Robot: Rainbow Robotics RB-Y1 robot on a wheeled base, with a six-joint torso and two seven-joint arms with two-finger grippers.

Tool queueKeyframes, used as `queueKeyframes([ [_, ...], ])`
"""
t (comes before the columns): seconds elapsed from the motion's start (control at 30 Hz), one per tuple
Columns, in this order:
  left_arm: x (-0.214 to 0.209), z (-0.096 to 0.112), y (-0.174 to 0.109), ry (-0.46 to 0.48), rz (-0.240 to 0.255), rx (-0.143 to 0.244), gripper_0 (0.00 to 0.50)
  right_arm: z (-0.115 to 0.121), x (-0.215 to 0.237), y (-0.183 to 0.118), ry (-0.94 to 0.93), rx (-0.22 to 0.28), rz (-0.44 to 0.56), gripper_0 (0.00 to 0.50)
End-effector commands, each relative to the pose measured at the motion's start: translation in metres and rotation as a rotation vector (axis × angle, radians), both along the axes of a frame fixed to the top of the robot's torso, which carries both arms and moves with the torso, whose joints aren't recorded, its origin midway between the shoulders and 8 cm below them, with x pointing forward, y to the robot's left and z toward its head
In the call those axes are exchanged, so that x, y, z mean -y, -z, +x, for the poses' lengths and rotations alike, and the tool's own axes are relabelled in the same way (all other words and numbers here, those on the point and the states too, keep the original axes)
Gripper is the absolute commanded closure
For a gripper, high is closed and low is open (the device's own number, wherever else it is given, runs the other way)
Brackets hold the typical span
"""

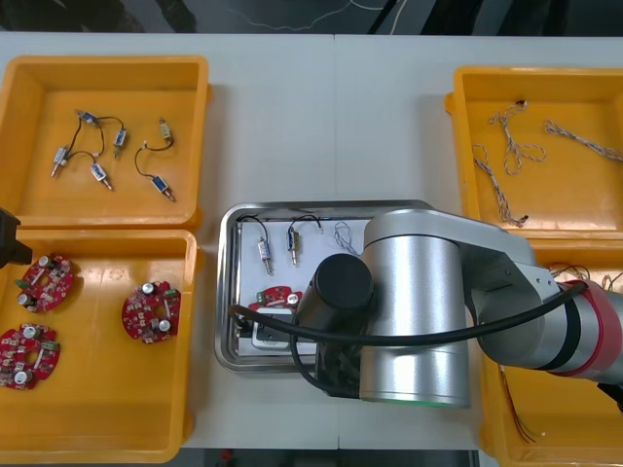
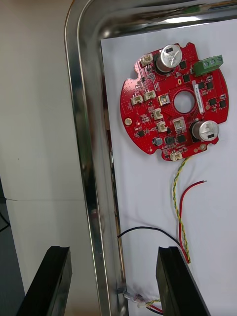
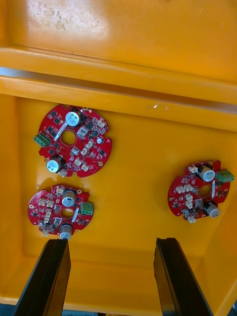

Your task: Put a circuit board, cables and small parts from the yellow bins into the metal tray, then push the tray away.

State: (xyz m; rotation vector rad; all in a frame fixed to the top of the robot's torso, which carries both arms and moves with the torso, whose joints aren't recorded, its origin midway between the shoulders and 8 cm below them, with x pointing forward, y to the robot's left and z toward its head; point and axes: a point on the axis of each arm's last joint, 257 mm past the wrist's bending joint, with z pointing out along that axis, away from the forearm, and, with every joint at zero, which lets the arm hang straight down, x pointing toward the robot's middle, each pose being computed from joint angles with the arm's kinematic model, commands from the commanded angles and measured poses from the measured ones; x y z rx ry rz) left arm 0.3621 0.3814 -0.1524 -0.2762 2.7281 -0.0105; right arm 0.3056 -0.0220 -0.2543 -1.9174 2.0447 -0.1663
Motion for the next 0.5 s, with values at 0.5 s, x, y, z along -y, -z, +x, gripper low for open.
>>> queueKeyframes([
  [0.5,-0.002,0.000,-0.008,0.063,0.037,0.030,0.000,-0.004,0.005,0.042,-0.042,0.079,-0.096,0.000],
])
